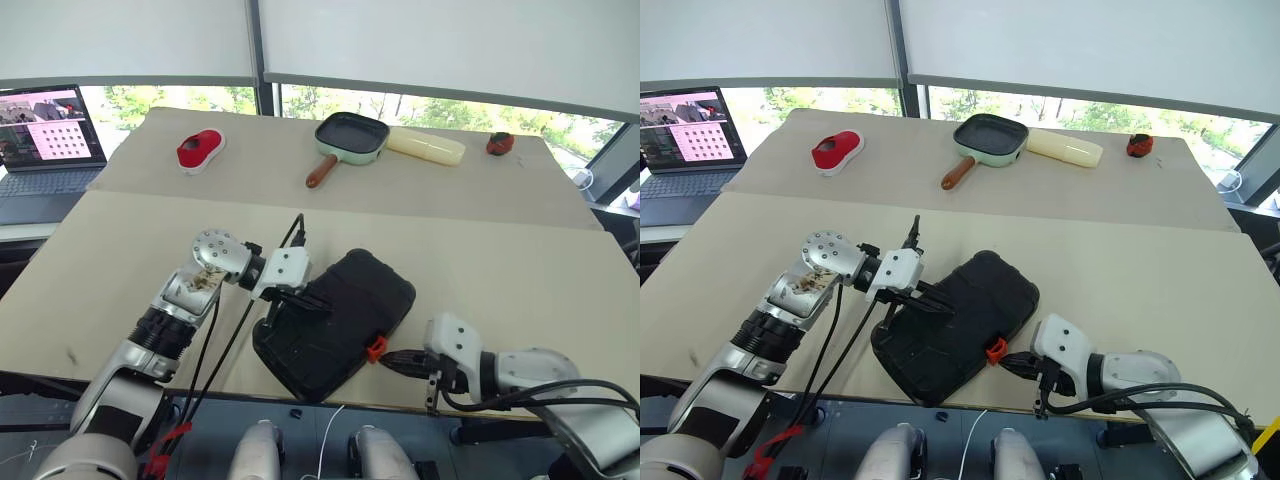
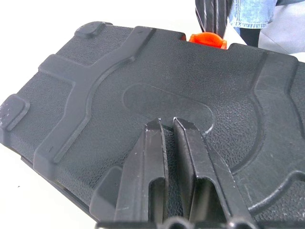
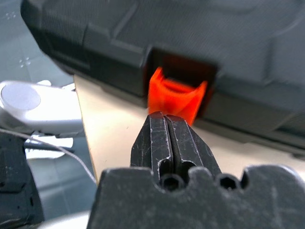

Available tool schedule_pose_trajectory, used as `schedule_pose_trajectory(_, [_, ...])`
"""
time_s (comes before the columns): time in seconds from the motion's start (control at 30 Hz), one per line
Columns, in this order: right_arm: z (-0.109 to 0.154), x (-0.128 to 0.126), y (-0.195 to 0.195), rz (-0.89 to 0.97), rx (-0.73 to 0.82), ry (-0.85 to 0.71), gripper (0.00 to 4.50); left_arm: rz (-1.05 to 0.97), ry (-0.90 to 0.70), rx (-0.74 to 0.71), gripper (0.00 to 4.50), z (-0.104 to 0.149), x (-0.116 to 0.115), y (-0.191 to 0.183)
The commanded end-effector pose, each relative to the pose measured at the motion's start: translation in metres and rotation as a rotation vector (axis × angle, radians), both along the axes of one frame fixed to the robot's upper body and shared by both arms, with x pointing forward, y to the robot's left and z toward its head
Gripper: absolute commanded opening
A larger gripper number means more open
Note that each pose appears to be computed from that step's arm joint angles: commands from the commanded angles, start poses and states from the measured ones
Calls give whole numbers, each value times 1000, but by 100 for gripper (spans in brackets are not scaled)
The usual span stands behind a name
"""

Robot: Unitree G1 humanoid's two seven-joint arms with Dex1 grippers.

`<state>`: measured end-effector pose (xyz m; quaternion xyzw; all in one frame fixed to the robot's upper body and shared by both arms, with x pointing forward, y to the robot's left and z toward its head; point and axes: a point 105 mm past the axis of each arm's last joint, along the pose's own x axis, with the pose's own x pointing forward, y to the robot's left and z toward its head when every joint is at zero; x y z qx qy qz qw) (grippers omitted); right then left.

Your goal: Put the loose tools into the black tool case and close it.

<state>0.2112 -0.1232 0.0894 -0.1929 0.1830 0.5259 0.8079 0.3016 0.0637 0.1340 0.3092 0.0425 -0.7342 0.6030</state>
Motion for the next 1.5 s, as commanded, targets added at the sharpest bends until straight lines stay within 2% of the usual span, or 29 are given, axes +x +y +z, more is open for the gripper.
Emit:
schedule_pose_trajectory(0.03, [4, 0, 1, 13, -11, -30, 0, 24, 36, 56, 45, -13, 0, 3])
schedule_pose_trajectory(0.27, [4, 6, 5, -2, -2, -44, 0, 15, 34, 56, 45, -12, -1, 2])
schedule_pose_trajectory(0.5, [20, 1, 2, 1, 14, -58, 0, 5, 28, 51, 45, -13, -2, -1])
schedule_pose_trajectory(0.9, [8, 11, 8, -25, 4, -65, 0, -43, 16, 54, 45, -16, -4, -11])
schedule_pose_trajectory(1.1, [7, 27, 10, -103, 50, -102, 0, -57, 23, 51, 45, -19, -8, -14])
schedule_pose_trajectory(1.23, [7, 28, 11, -117, 75, -98, 0, -59, 25, 53, 45, -21, -7, -15])
schedule_pose_trajectory(1.37, [3, 18, 11, -76, 52, -66, 0, -59, 17, 65, 45, -23, -5, -14])
schedule_pose_trajectory(1.5, [11, 3, 2, -46, 38, -44, 0, -58, 15, 67, 45, -22, -3, -12])
